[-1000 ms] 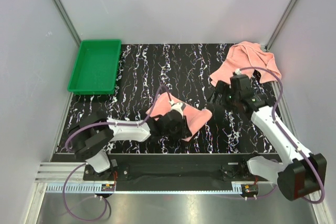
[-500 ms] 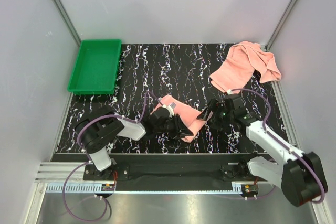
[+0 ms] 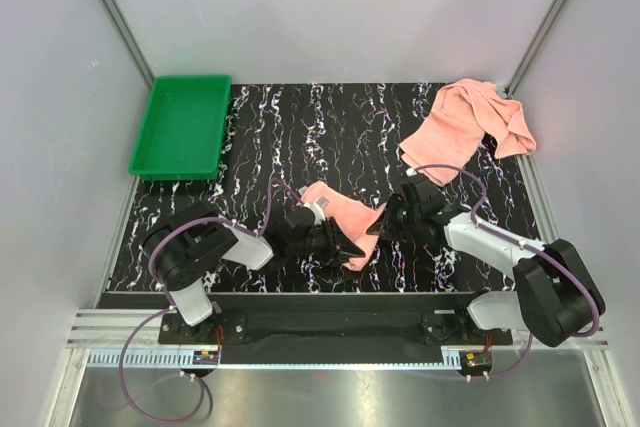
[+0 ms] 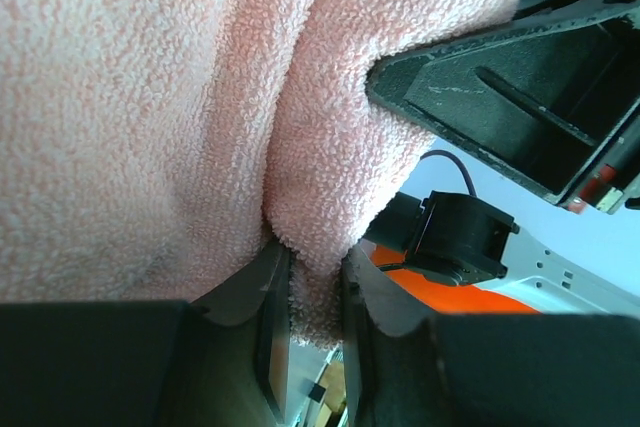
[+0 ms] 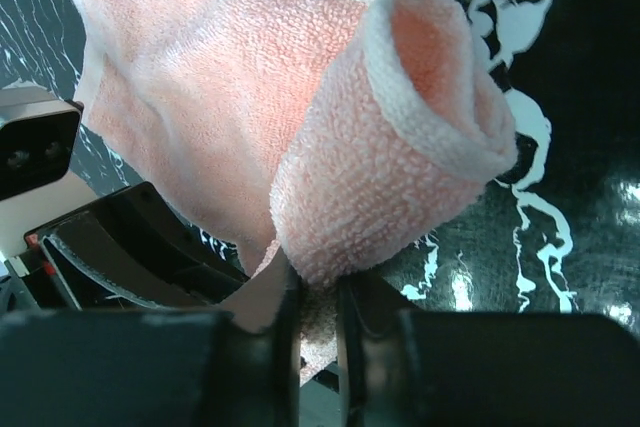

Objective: Roll the towels
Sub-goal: Roll the towel

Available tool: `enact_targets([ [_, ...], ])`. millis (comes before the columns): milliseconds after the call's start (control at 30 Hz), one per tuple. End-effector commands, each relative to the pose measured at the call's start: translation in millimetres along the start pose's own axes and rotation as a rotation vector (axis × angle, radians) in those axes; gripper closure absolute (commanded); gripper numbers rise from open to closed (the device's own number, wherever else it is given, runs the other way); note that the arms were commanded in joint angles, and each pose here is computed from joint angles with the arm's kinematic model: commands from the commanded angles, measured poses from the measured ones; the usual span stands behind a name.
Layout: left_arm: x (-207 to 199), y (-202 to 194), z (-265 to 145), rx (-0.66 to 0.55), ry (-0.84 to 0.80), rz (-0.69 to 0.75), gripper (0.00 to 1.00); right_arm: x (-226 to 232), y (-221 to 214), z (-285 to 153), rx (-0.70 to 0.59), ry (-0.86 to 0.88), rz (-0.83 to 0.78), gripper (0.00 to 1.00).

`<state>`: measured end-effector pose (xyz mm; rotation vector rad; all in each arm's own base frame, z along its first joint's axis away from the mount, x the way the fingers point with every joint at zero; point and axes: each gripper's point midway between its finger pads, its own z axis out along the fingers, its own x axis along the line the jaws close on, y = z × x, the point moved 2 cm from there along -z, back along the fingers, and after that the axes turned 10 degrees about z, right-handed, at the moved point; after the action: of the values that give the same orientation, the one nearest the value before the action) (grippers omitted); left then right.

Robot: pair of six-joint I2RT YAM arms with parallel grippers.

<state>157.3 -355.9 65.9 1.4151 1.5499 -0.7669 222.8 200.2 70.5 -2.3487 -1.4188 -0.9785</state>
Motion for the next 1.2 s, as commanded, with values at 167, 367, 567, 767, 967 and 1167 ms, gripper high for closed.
enact_targets([
  [167, -8, 4, -13, -0.013, 0.057, 0.157, 0.37, 31, 1, 6, 0.038, -0.023, -0.146, 0.94],
  [367, 2, 18, -40, -0.094, 0.342, 0.339, 0.26, 30, -4, 7, 0.138, -0.099, -0.227, 1.00],
  [567, -4, 32, -70, -0.214, 0.584, 0.570, 0.25, 37, -10, 18, 0.228, -0.154, -0.288, 1.00],
  [767, -33, 33, -72, -0.300, 0.622, 0.790, 0.25, 47, -19, 28, 0.272, -0.172, -0.328, 1.00],
  [967, -29, 21, -42, -0.231, 0.613, 0.923, 0.24, 53, -20, 30, 0.282, -0.176, -0.337, 1.00],
  [1167, -16, 15, -22, -0.188, 0.631, 0.966, 0.24, 54, -20, 28, 0.283, -0.179, -0.341, 1.00],
])
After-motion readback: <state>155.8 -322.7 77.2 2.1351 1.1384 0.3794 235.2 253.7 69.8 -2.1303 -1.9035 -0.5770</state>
